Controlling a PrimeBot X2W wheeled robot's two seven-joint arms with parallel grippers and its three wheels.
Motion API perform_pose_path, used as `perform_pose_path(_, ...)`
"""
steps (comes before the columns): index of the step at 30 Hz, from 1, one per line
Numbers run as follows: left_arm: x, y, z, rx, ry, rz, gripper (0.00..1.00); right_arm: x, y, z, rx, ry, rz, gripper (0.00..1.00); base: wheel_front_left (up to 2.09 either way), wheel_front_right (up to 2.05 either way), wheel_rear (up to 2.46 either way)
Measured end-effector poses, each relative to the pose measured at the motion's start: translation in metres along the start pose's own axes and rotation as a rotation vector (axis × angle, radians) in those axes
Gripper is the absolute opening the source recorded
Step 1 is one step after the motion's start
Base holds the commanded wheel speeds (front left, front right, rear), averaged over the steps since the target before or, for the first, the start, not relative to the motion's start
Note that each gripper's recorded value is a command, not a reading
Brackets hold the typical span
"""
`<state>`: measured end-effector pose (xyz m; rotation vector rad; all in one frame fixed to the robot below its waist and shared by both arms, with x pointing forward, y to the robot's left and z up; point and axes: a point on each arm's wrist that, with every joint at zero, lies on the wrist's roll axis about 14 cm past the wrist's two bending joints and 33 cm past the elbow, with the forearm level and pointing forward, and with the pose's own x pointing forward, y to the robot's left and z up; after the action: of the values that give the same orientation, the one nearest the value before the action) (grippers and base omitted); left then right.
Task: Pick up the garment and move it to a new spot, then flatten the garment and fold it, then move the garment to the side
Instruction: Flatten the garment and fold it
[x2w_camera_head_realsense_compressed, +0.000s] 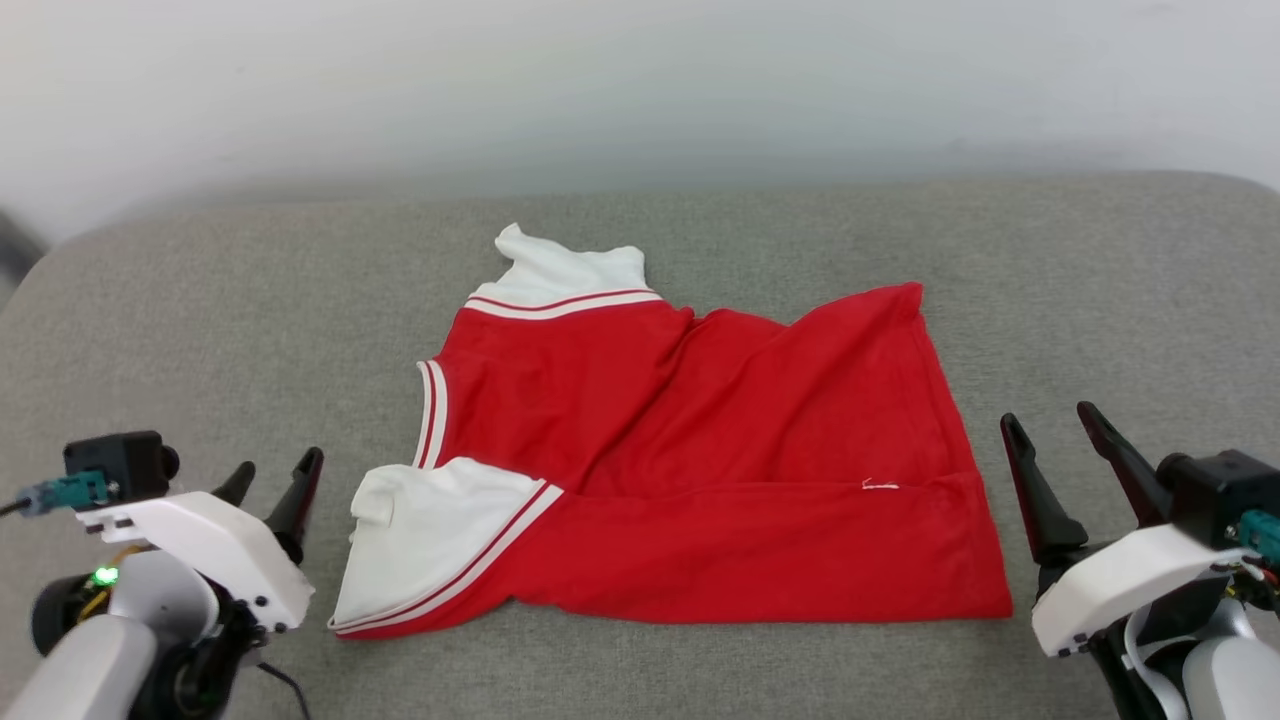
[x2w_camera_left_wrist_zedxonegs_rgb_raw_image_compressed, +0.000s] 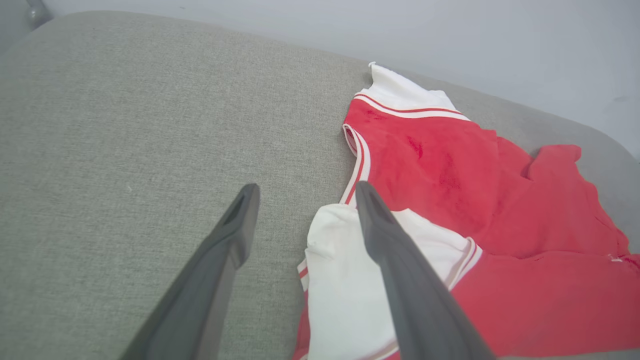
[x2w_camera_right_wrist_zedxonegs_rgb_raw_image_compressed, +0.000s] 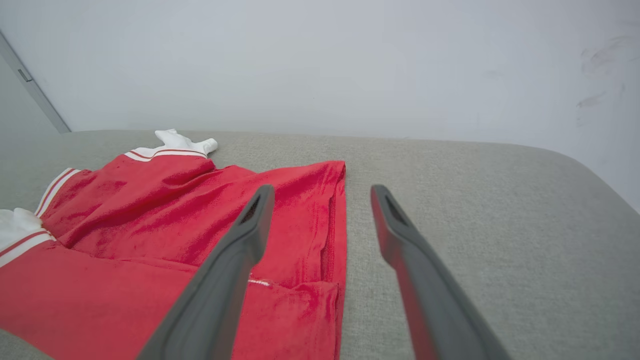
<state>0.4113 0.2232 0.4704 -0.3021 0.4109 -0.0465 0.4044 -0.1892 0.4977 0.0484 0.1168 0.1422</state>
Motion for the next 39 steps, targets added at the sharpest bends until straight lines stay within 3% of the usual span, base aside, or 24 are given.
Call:
perform_pose_path(3,-0.008,-0.003,0.008,0.068,0.048,-0.028,1.00,-0.012,0.006,0.015,-0.008,-0.061,-0.003,1.00,0.00,0.00,0.00)
perform_pose_path(8,-0.018,-0.010,-0.017,0.127,0.254,-0.071,1.00,-0.030,0.009,0.020,-0.027,-0.089,-0.020,1.00,0.00,0.00,0.00)
perform_pose_path(16,-0.024,-0.003,-0.080,0.109,0.540,-0.057,1.00,-0.038,0.016,0.023,-0.016,-0.107,-0.033,1.00,0.00,0.00,0.00)
perform_pose_path(26,-0.002,-0.002,-0.117,0.095,0.675,-0.056,1.00,-0.033,0.011,0.007,0.026,-0.050,-0.055,1.00,0.00,0.00,0.00)
perform_pose_path(27,-0.001,-0.004,-0.119,0.097,0.691,-0.064,0.60,-0.033,0.007,0.007,0.025,-0.048,-0.066,1.00,0.00,0.00,0.00)
perform_pose_path(28,0.000,-0.004,-0.120,0.102,0.701,-0.071,0.34,-0.033,0.003,0.008,0.026,-0.051,-0.078,1.00,0.00,0.00,0.00)
perform_pose_path(29,0.000,-0.006,-0.121,0.103,0.709,-0.078,0.00,-0.033,-0.002,0.008,0.028,-0.050,-0.091,1.00,0.00,0.00,0.00)
perform_pose_path(36,0.001,-0.022,-0.125,0.078,0.701,-0.138,0.00,-0.036,-0.029,0.011,0.040,-0.036,-0.157,1.00,0.00,0.00,0.00)
perform_pose_path(39,0.002,-0.024,-0.119,0.067,0.660,-0.143,0.00,-0.036,-0.036,0.002,0.074,0.031,-0.157,1.00,0.00,0.00,0.00)
